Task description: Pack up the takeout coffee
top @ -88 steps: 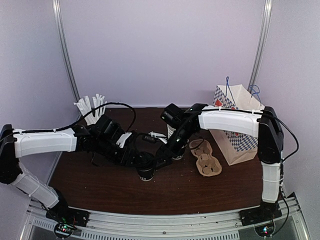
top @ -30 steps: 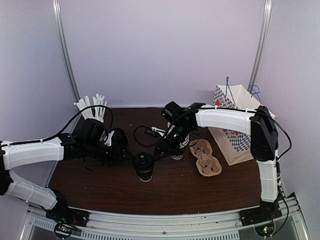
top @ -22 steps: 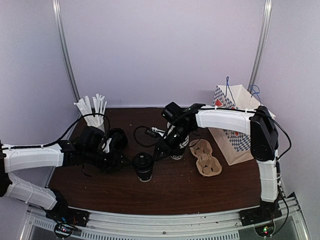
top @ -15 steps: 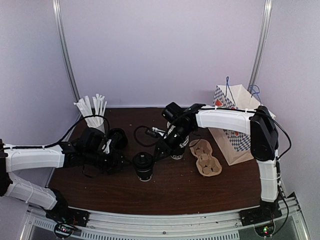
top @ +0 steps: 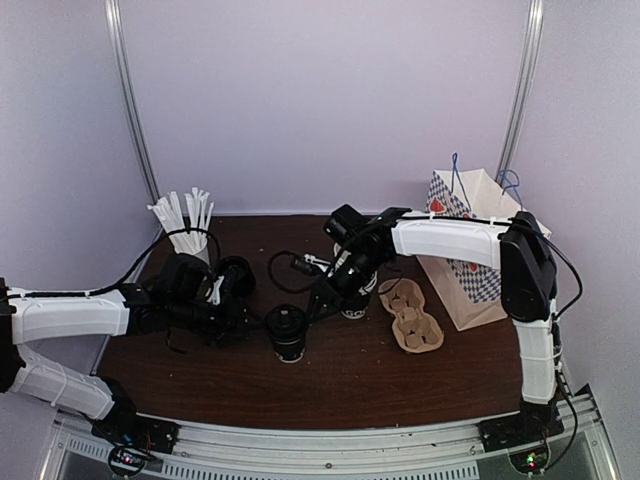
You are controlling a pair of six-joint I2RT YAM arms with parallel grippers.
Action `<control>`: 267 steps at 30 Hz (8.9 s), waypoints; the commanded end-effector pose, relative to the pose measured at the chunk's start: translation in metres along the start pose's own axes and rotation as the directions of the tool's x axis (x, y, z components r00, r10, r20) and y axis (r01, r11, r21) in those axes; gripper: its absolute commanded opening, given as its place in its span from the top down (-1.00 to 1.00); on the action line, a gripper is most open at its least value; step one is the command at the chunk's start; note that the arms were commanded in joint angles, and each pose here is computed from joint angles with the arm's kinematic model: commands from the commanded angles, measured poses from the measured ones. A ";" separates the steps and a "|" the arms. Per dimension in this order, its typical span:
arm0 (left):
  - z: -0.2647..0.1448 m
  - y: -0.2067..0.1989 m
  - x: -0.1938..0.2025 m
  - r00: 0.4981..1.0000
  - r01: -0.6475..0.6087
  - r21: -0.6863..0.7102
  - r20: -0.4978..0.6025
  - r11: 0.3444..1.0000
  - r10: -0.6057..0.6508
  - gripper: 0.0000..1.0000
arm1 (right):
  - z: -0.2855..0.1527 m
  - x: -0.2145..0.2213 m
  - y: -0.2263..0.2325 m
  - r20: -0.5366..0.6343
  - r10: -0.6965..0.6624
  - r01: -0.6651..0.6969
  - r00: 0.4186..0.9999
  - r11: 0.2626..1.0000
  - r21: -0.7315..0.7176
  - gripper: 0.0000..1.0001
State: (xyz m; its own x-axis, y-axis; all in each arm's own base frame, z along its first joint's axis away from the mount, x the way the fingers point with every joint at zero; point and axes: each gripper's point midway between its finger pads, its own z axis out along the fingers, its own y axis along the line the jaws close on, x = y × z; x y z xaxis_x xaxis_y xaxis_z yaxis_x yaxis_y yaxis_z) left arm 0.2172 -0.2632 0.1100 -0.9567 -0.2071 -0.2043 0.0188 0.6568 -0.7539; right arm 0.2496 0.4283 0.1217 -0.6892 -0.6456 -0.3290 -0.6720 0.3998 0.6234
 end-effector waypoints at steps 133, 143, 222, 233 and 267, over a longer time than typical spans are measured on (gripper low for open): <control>-0.012 -0.002 -0.047 0.916 -0.401 -0.148 -0.090 0.904 0.391 -0.10 | 0.004 -0.004 0.013 0.069 0.041 -0.045 0.997 0.997 0.063 0.21; -0.039 -0.070 -0.077 0.850 -0.524 -0.071 0.017 0.849 0.526 -0.26 | -0.053 -0.005 0.065 0.103 -0.160 0.157 0.982 0.987 0.038 -0.11; -0.005 -0.035 -0.036 0.586 -0.810 -0.334 -0.454 0.482 0.671 -0.66 | -0.299 0.089 -0.024 0.442 -0.310 0.065 0.842 0.871 0.488 -0.62; -0.094 0.044 -0.077 0.832 -0.551 -0.539 -0.297 0.637 0.468 -0.65 | -0.307 0.084 -0.013 0.455 -0.321 0.076 0.831 0.874 0.479 -0.61; -0.127 -0.040 -0.112 0.816 -0.544 -0.377 -0.031 0.750 0.577 -0.77 | -0.284 0.074 -0.018 0.263 -0.410 0.202 0.873 0.796 0.571 -0.37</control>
State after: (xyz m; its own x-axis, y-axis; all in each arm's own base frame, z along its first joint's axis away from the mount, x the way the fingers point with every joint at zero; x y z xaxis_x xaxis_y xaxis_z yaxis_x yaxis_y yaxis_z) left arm 0.2802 -0.1226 0.2111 -0.8585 0.1912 -0.4759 0.2785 0.9530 -0.1195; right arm 0.2892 0.1772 0.2936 -0.4682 -0.4304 -0.7717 -0.7907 0.5939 0.1485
